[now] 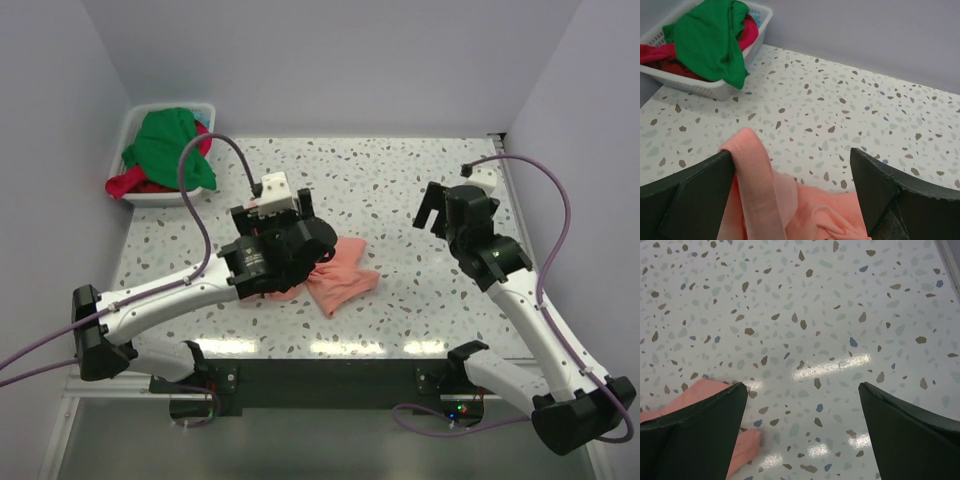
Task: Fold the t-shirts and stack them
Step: Move the tshirt to the center of the board, then flatten the tshirt out
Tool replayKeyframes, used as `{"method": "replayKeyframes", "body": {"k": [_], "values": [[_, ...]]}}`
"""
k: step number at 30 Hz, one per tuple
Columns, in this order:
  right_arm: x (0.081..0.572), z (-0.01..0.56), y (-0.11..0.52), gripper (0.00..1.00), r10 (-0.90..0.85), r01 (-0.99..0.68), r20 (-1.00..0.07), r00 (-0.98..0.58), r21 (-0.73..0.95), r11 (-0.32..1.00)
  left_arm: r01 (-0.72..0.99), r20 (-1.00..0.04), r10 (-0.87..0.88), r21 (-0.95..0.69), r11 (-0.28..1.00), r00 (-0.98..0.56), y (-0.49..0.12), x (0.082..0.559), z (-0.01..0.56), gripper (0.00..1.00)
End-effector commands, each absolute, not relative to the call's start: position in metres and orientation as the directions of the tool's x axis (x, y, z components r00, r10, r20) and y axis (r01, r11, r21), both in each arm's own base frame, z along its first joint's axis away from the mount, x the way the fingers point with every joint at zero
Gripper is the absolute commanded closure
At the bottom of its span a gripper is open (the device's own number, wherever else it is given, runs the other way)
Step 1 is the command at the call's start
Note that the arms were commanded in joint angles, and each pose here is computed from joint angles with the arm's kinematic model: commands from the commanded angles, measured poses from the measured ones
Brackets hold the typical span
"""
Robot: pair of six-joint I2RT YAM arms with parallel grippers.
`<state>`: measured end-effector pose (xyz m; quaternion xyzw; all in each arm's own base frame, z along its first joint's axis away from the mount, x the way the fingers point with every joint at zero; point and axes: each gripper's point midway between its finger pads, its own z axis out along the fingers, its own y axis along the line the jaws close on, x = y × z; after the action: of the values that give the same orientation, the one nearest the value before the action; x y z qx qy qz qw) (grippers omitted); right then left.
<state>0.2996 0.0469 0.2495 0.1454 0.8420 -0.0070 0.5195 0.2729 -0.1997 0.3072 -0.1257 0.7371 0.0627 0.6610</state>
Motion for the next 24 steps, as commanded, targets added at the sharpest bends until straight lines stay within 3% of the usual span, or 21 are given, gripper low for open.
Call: {"method": "replayKeyframes", "body": {"k": [1,6,15,18,24], "values": [[0.303,0.242,0.062,0.01,0.264,0.199,-0.865,-0.427,0.195,0.960,-0.419,-0.966,-0.172,-0.077,0.905,-0.194,-0.159,0.265,0.265,0.00],[0.303,0.229,0.073,0.01,0.271,0.169,-0.843,-0.464,0.216,0.962,-0.438,-0.950,-0.170,-0.040,0.898,-0.262,-0.154,0.256,0.240,0.00],[0.303,0.207,0.083,0.01,0.267,0.145,-0.810,-0.522,0.224,0.964,-0.449,-0.948,-0.195,-0.063,0.891,-0.252,-0.146,0.255,0.245,0.00],[0.303,0.206,0.084,0.01,0.266,0.141,-0.808,-0.526,0.226,0.964,-0.446,-0.948,-0.146,-0.004,0.895,-0.284,-0.150,0.258,0.238,0.06],[0.300,0.198,0.093,0.01,0.229,0.081,-0.790,-0.569,0.223,0.971,-0.412,-0.922,-0.091,0.079,0.908,-0.377,-0.163,0.259,0.225,0.37]]}}
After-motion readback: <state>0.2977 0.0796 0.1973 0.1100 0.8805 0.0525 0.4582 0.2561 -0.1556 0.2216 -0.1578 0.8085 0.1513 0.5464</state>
